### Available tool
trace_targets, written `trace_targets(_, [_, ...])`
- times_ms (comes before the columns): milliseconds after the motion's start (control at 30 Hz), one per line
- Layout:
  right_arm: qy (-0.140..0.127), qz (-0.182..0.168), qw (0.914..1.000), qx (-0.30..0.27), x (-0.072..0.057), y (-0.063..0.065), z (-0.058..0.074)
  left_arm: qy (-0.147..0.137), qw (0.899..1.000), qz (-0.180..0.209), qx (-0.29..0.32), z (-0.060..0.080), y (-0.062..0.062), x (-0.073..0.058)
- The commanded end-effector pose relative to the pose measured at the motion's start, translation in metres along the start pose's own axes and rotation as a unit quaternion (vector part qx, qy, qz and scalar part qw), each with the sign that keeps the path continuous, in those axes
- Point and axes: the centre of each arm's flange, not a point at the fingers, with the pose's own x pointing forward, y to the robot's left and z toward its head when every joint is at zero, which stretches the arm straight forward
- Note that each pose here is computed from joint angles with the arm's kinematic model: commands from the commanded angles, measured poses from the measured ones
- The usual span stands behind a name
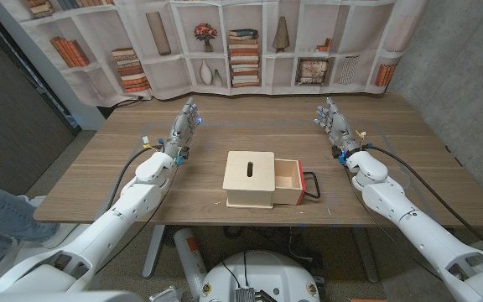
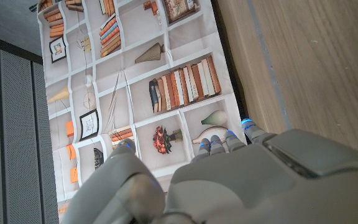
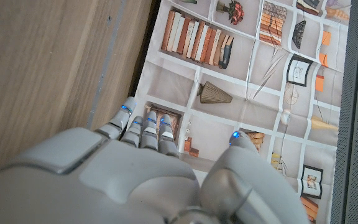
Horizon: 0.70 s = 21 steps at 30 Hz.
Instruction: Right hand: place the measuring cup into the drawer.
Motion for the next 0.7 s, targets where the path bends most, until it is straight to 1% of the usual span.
trace_targets(33, [-0.003, -0.003, 1.0000, 0.000, -0.005, 0.005, 0.003, 0.001, 1.000, -0.004, 0.004, 0.005, 0.001, -0.002])
trace_targets(367, [-0.014, -0.003, 0.9999, 0.000, -0.001, 0.009, 0.006, 0.010, 1.000, -0.013, 0.008, 0.004, -0.001, 0.005])
trace_targets(500, [-0.021, -0.002, 0.9998, 0.000, 0.002, 0.010, 0.009, 0.012, 1.000, -0.017, 0.011, 0.005, -0.002, 0.008])
trace_targets(700, [-0.024, -0.002, 0.9997, -0.001, 0.005, 0.013, 0.016, 0.018, 1.000, -0.018, 0.013, 0.005, -0.004, 0.011])
